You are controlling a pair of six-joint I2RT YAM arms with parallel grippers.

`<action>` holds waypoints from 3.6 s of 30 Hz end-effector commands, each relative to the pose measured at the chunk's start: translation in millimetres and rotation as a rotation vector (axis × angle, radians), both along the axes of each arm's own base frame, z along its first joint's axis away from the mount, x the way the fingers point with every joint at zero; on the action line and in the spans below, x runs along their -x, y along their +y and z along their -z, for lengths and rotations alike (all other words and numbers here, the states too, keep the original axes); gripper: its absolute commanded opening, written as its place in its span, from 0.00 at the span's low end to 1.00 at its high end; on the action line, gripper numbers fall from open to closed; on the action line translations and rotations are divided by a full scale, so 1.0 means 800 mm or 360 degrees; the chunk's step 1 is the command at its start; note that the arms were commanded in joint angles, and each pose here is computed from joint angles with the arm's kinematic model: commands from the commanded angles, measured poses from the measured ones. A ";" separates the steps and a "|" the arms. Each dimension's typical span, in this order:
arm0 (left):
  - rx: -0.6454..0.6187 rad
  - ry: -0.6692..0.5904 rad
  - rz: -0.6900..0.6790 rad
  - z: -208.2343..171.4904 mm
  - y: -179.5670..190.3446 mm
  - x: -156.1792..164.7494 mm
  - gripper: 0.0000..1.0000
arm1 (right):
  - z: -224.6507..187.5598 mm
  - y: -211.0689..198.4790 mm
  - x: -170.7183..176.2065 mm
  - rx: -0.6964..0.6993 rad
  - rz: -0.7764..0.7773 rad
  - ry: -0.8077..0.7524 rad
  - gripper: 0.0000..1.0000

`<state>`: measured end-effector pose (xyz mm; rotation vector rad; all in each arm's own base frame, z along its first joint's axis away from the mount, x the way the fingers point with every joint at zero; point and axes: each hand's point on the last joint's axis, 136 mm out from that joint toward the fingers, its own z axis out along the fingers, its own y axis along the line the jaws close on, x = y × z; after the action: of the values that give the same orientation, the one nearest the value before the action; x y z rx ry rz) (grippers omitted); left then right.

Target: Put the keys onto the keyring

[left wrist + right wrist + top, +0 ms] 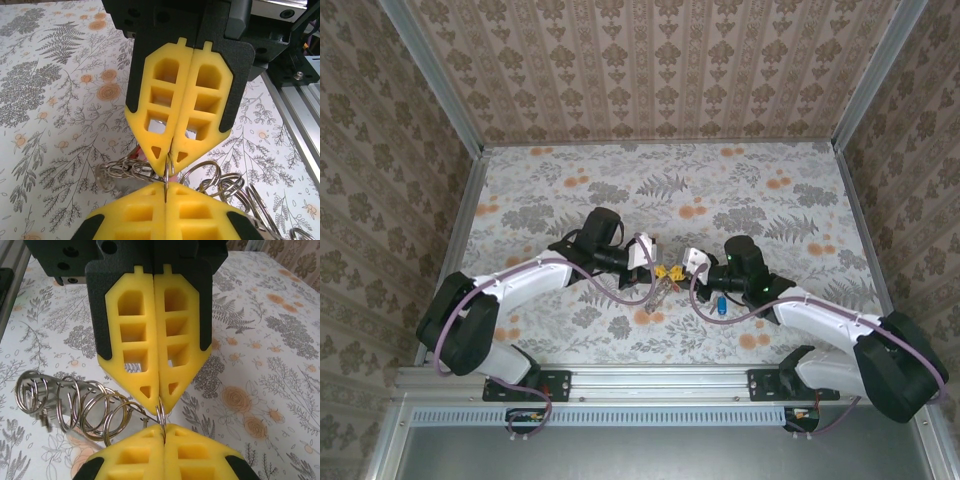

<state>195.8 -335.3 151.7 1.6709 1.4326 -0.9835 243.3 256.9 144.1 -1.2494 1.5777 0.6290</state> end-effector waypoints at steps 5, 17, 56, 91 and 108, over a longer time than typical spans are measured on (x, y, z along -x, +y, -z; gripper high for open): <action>0.0043 0.0199 0.0132 0.004 -0.007 0.021 0.10 | -0.006 0.009 -0.006 -0.0145 0.0005 0.0024 0.00; 0.0063 0.0205 0.0120 0.004 -0.004 0.020 0.11 | -0.006 0.005 -0.001 -0.0197 0.0029 0.0076 0.00; 0.0127 -0.0136 -0.0155 -0.023 0.009 -0.009 0.00 | -0.019 -0.025 0.001 -0.0085 0.0192 0.0023 0.27; 0.0091 -0.0042 -0.0228 0.010 -0.003 0.023 0.00 | 0.007 -0.128 -0.020 -0.0223 0.1410 0.0892 0.45; 0.0155 0.0173 -0.0200 0.017 -0.009 0.050 0.00 | 0.092 -0.154 0.020 0.0201 0.1698 0.1379 0.41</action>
<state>162.7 -340.3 134.0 1.4726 1.5292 -1.0180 228.7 126.3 68.4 0.0451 2.6420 0.3174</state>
